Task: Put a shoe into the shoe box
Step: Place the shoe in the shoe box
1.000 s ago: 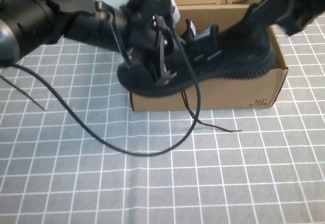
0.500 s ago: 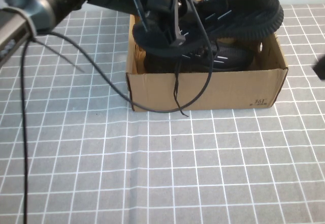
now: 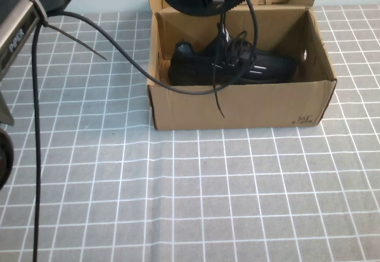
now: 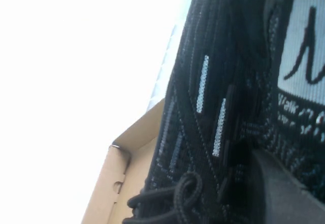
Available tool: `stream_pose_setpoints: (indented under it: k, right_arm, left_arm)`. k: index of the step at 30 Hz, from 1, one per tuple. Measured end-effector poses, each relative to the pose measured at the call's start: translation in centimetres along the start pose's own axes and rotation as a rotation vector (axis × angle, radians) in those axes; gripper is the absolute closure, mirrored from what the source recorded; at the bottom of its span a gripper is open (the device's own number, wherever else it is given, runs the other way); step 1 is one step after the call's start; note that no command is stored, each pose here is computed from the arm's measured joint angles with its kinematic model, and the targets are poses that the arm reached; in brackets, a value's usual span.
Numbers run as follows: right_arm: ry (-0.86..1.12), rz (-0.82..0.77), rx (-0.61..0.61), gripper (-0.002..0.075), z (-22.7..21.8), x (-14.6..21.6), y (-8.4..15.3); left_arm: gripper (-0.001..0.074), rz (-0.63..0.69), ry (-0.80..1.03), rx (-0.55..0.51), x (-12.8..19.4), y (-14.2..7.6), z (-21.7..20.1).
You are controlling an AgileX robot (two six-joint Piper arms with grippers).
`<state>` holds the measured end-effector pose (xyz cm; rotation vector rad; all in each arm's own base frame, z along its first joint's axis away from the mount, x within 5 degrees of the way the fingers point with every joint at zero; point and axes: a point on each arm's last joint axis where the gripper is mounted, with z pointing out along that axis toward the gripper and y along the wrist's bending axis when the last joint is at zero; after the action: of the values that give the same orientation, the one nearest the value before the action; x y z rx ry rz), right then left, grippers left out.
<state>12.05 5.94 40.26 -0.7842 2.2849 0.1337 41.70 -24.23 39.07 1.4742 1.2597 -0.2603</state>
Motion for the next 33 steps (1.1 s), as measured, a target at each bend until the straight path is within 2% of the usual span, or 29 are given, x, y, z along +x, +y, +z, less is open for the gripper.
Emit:
stream_pose_setpoints:
  k: [5, 14, 17, 21, 23, 28, 33]
  right_arm:
    - [-0.017, 0.001, 0.005, 0.0742, -0.2, 0.2, 0.0]
    - [-0.02, 0.002, 0.008, 0.0742, -0.2, 0.2, 0.0]
    - [-0.02, 0.002, 0.008, 0.0742, -0.2, 0.2, 0.0]
    - [-0.021, 0.002, 0.008, 0.0742, -0.2, 0.2, 0.0]
    - [-0.021, 0.002, 0.008, 0.0742, -0.1, 0.2, 0.0]
    - [-0.012, 0.002, 0.006, 0.0742, 0.2, 0.4, 0.0]
    - [-0.01, 0.003, 0.006, 0.0742, 0.5, 0.5, 0.1]
  left_arm:
    - [0.0715, 0.033, 0.046, 0.026, 0.6, -0.2, 0.2]
    - [0.0715, 0.018, 0.083, 0.033, 1.3, -0.3, 0.5]
    - [0.0715, 0.042, 0.077, -0.023, 1.0, 0.1, 0.4]
    - [0.0715, 0.063, 0.063, -0.164, 0.3, 1.5, -0.2]
    - [0.0715, 0.066, 0.06, -0.183, 0.1, 1.8, -0.7]
    - [0.0715, 0.059, 0.064, -0.061, 0.4, 0.6, -0.3]
    - [0.0715, 0.025, 0.092, 0.067, 2.5, -0.9, 1.7]
